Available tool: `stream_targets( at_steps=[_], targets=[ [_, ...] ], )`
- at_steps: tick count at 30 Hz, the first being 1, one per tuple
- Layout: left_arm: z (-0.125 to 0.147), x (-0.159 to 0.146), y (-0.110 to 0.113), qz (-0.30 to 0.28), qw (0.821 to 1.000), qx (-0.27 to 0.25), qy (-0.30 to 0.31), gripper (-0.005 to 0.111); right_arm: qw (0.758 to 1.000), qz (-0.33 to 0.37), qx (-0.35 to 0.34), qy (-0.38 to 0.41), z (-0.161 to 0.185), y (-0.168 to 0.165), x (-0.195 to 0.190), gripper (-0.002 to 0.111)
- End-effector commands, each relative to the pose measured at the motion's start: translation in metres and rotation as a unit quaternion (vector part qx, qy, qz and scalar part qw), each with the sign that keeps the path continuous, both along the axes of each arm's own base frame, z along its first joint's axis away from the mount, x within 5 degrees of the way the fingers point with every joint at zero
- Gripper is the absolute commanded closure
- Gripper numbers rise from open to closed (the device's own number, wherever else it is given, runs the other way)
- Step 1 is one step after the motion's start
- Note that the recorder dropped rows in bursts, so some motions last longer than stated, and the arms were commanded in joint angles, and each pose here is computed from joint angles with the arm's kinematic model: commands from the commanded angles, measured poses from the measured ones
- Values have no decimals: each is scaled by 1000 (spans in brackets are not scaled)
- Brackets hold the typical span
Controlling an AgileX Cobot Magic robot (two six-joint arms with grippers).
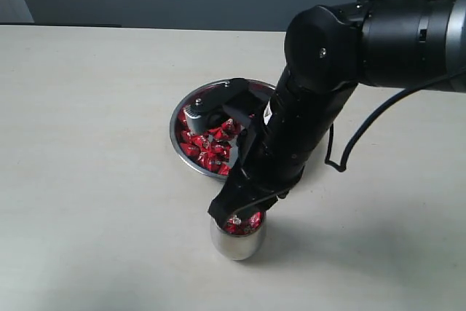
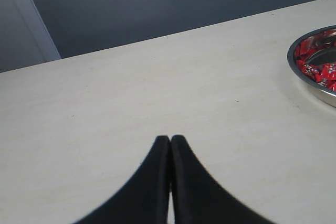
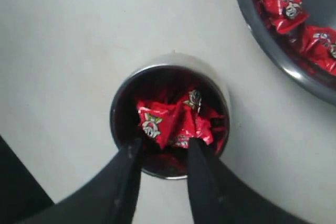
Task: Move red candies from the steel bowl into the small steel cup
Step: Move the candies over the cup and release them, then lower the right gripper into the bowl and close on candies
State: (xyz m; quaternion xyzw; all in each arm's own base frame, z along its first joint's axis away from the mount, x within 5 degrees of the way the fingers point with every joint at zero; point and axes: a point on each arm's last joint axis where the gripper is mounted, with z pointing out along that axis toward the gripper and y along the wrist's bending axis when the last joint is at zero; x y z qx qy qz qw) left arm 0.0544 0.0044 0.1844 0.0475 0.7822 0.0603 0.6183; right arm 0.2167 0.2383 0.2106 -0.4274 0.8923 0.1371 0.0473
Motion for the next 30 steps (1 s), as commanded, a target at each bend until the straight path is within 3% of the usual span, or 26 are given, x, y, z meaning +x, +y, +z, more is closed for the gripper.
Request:
stream_targets(
  at_steps=[1, 6, 11, 19, 30],
  targets=[
    [1, 0, 0, 0, 1000, -3, -6, 106, 1000, 10, 9, -6, 3, 0, -1, 73],
    [1, 0, 0, 0, 1000, -3, -6, 106, 991, -42, 39, -120, 8, 4, 21, 73],
    [1, 0, 0, 0, 1000, -3, -6, 106, 964, -108, 93, -225, 18, 5, 47, 73],
    [1, 0, 0, 0, 1000, -3, -6, 106, 954, -176, 94, -223, -5, -7, 95, 73],
    [1, 0, 0, 0, 1000, -3, -6, 106, 965, -173, 57, -186, -54, 21, 132, 69]
  ],
)
